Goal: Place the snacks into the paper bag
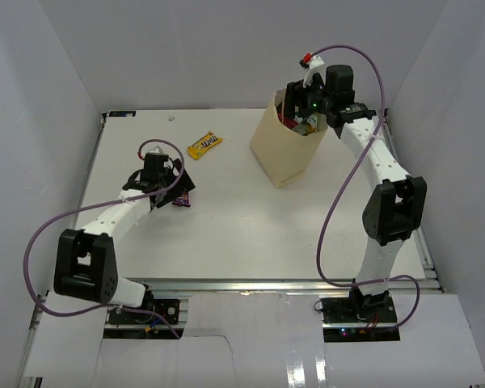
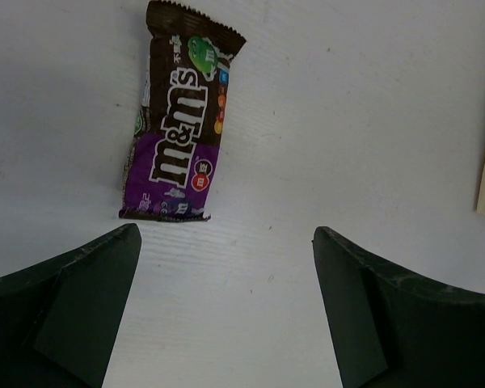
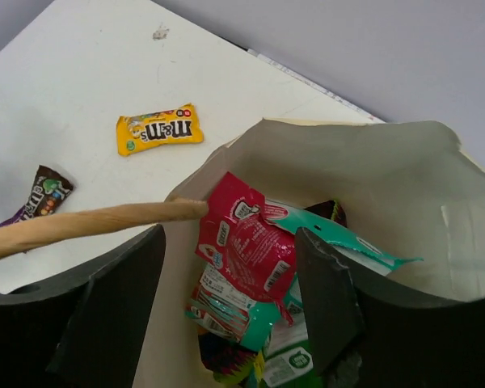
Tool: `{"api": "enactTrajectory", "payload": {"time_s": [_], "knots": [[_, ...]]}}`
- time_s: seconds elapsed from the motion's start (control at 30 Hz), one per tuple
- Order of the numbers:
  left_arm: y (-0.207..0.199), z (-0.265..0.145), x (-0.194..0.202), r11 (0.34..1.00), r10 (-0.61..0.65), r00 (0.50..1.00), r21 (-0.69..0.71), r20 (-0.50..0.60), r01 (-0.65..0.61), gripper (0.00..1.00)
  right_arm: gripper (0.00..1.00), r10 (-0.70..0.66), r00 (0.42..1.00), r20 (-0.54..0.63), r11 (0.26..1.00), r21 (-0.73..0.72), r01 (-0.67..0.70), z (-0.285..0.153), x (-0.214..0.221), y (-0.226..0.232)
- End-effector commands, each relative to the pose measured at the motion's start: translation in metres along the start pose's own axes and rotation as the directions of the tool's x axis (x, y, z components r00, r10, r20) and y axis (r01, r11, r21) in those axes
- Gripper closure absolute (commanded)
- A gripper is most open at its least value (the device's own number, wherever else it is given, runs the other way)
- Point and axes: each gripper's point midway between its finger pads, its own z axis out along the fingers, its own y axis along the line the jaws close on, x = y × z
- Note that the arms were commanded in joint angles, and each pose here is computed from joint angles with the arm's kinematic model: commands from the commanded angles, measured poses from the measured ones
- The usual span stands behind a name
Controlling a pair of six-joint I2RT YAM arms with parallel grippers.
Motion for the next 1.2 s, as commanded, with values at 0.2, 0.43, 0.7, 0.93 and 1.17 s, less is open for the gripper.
{"api": "enactTrajectory", "payload": {"time_s": [0.2,0.43,0.7,0.93,1.17], "knots": [[-0.005,0.028,-0.027,0.998,0.032,0.999,-0.06,0.007,-0.032,0.06,0.25,-0.216,0.971,0.102,0.976,-0.015,0.219,-0.088,-0.052,-0.003],[0.015,0.05,-0.03,0.981,0.088,0.996,-0.173,-0.013,-0.089,0.13,0.22,-0.344,0.929,0.135,0.93,-0.091,0.357,-0.15,-0.029,0.022],[0.019,0.084,-0.015,0.968,0.136,0.983,-0.193,-0.122,-0.157,0.45,0.22,-0.325,0.938,0.124,0.924,-0.172,0.343,-0.178,0.006,0.057],[0.024,0.066,-0.005,0.972,0.155,0.981,-0.161,-0.115,-0.173,0.68,0.24,-0.302,0.917,0.261,0.796,-0.46,0.393,-0.227,0.01,0.137],[-0.033,0.018,0.003,0.959,0.198,0.979,0.217,-0.044,-0.184,0.83,0.3,-0.265,0.958,0.109,0.73,-0.627,0.273,-0.207,0.072,0.195]]}}
